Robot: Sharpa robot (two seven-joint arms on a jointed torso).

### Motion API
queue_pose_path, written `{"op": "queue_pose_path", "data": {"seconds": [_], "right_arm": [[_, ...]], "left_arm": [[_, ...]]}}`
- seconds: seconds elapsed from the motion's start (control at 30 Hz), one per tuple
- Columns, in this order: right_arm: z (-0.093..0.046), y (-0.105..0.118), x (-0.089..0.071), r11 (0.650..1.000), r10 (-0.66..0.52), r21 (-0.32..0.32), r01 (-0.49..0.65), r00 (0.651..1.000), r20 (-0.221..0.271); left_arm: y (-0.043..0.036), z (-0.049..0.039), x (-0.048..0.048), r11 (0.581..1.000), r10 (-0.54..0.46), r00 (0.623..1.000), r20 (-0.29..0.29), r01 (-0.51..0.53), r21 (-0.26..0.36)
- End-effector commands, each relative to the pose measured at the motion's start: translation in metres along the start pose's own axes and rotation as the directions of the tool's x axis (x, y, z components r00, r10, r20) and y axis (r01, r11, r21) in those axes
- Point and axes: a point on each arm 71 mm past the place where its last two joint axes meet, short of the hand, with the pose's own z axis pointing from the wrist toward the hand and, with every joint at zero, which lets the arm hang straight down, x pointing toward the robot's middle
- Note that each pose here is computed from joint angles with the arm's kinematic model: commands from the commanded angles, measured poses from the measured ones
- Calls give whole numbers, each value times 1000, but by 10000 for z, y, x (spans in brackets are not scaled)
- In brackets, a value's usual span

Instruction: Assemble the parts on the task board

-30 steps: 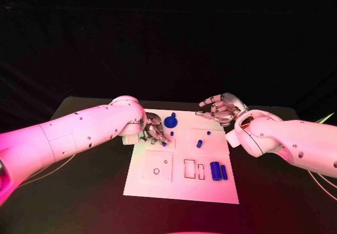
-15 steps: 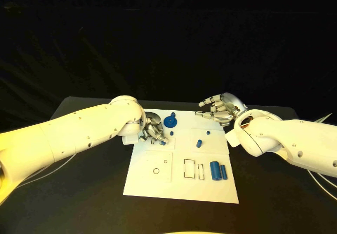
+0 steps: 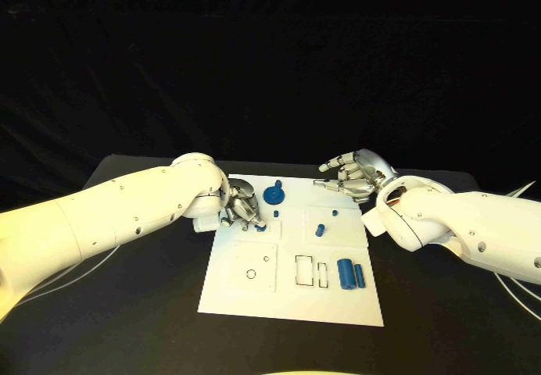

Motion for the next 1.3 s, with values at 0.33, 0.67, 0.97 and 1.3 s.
{"op": "queue_pose_path", "data": {"seconds": [0.33,0.67,0.97,1.3], "right_arm": [[-3,-8,-3,1000,-2,0,2,1000,-3],[-1,-12,-7,1000,-3,1,3,1000,-4],[-2,-19,-15,1000,-3,2,3,1000,-3],[-3,-21,-17,1000,-3,2,3,1000,-2]], "left_arm": [[12,-34,-18,999,-47,998,39,47,2],[-11,-43,15,997,-79,996,39,79,-6],[-27,-33,49,998,-58,997,49,59,-26],[-30,-23,55,999,-27,996,89,30,-40]]}}
